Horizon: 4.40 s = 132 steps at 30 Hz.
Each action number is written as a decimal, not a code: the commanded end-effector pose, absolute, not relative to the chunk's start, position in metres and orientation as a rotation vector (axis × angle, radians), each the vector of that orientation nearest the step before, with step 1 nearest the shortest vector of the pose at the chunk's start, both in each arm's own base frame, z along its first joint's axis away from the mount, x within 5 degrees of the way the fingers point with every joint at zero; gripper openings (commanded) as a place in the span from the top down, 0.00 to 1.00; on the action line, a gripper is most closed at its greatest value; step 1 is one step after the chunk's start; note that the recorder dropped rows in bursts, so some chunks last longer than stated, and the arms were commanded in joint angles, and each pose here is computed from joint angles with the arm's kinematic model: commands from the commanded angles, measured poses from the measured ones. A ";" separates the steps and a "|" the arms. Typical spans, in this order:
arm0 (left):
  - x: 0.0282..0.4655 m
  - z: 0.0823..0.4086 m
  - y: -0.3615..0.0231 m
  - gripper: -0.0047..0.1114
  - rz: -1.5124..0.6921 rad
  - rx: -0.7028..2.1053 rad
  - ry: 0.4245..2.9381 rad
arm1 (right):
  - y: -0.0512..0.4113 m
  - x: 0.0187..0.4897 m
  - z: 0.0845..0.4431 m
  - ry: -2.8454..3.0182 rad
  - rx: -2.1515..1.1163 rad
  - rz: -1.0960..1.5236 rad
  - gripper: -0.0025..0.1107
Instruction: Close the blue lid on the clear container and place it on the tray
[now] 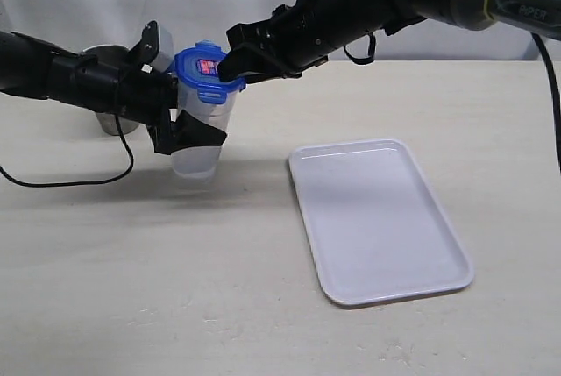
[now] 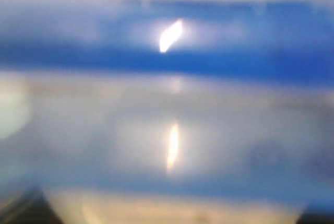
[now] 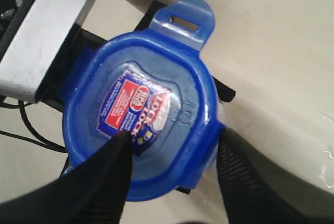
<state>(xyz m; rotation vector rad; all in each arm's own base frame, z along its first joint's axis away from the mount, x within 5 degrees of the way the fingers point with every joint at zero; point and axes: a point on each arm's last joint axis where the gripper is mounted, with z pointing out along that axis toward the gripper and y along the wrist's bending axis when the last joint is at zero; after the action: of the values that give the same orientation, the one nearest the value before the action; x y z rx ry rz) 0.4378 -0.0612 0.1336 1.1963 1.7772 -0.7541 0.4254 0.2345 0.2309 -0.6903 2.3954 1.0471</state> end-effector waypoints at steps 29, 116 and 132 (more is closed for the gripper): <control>0.430 0.169 -0.096 0.96 -0.962 1.168 1.541 | 0.239 0.375 0.327 1.946 -1.495 0.540 0.57; 0.431 0.170 -0.096 0.96 -0.964 1.150 1.538 | 0.254 0.353 0.285 1.717 -1.821 -0.294 0.58; 0.431 0.170 -0.096 0.96 -0.964 1.153 1.538 | 0.254 0.343 0.288 1.669 -1.906 -0.064 0.58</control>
<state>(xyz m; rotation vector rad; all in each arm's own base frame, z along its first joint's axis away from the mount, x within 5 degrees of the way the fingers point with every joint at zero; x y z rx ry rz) 0.4302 -0.0909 0.1530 1.1667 1.6245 -0.9575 0.3518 0.2495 0.2928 -1.8441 1.6657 -0.1308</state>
